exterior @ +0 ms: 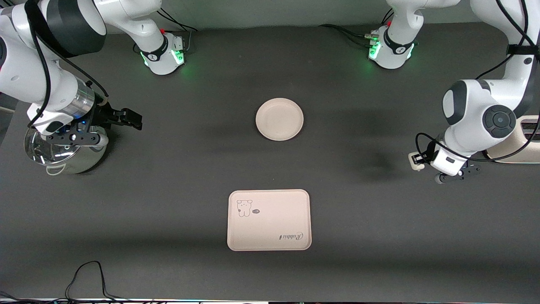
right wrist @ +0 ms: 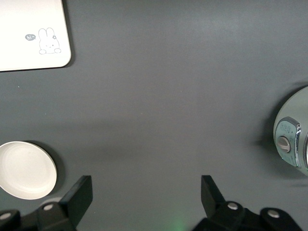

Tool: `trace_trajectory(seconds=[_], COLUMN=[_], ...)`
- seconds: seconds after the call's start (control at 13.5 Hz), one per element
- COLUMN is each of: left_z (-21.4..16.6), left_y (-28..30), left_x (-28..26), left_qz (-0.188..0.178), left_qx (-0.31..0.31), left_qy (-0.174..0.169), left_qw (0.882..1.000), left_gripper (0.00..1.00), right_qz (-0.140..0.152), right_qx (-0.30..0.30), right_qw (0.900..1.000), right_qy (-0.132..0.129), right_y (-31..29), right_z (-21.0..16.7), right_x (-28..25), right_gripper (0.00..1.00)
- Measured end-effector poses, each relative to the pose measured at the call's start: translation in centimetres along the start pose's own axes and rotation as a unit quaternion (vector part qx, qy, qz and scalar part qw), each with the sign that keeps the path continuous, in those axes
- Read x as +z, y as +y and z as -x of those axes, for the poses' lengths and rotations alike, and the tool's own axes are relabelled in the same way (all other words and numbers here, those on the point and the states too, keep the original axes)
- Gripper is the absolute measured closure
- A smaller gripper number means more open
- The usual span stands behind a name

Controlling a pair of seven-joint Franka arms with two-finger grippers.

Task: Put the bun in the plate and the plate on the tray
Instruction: 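Lift the bun off the table with the left gripper, then carry the bun over the white plate and lower it onto it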

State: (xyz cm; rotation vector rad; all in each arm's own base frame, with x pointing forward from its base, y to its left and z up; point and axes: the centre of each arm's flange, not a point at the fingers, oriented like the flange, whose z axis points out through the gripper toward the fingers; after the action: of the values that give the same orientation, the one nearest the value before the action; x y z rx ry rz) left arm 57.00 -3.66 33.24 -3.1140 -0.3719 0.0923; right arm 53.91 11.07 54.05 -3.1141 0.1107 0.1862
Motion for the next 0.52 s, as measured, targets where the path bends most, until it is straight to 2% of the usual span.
trace_trajectory(seconds=[0.37, 0.52], left_z=[0.9, 2.5], left_y=[5.6, 9.8], left_x=[-2.9, -4.0], left_qz=[-0.003, 0.000], left_qx=[0.007, -0.006], left_qy=[-0.009, -0.006], left_qw=[1.000, 1.000], left_gripper=[0.89, 0.89], right_qz=[-0.001, -0.014], right_qx=[0.006, 0.009], right_qw=[1.000, 1.000], right_qy=[-0.005, -0.013], right_y=[1.4, 2.6], right_z=[-0.3, -0.4], right_x=[0.4, 0.9], right_gripper=[0.00, 0.00])
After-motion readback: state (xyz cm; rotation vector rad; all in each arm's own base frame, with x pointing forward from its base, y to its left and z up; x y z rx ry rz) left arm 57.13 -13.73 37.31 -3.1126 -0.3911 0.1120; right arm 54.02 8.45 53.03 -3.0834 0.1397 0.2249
